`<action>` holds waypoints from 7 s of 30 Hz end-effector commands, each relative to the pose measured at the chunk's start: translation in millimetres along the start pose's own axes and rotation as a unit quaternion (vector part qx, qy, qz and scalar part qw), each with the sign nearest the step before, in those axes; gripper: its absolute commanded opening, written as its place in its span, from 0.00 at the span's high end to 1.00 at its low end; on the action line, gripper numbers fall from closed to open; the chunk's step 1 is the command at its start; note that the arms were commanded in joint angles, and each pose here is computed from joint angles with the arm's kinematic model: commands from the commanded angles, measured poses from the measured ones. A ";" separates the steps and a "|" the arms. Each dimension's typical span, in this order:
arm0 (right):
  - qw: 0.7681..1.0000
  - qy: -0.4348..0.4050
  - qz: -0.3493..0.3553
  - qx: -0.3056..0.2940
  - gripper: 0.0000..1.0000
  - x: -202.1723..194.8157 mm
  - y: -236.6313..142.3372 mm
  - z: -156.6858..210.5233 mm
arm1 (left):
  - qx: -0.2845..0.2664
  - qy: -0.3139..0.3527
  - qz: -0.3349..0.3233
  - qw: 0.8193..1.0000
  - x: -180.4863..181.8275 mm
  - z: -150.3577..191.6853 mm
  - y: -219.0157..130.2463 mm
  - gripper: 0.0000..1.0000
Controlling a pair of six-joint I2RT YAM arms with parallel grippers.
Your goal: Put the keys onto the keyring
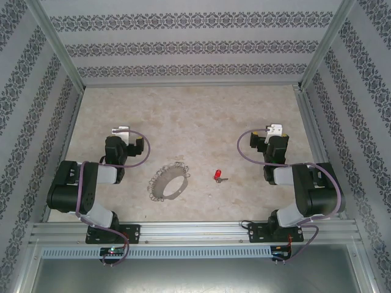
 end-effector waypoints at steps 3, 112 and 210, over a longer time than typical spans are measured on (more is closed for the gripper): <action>1.000 0.009 0.000 -0.022 0.02 3.0 0.5 -9.9 | -0.008 -0.010 0.003 1.000 2.4 -6.1 2.9 0.00; 0.904 0.213 -0.276 0.249 0.10 85.1 -74.5 -23.3 | 0.339 0.325 0.258 0.844 -267.9 -0.6 -107.4 0.65; 0.823 0.120 -0.522 0.187 0.23 159.7 -84.0 -108.2 | 0.017 0.246 0.436 0.866 -212.5 -146.0 -117.7 1.00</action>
Point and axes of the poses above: each hand's point on the last joint's axis, 136 mm out from that joint toward the fingers, its own y axis out along the fingers, its own x axis along the line the jaws close on, z = x × y, the point moved 8 cm from there along -y, back along the fingers, and after that the axes turned 4 degrees about y, right-handed, at the moved point
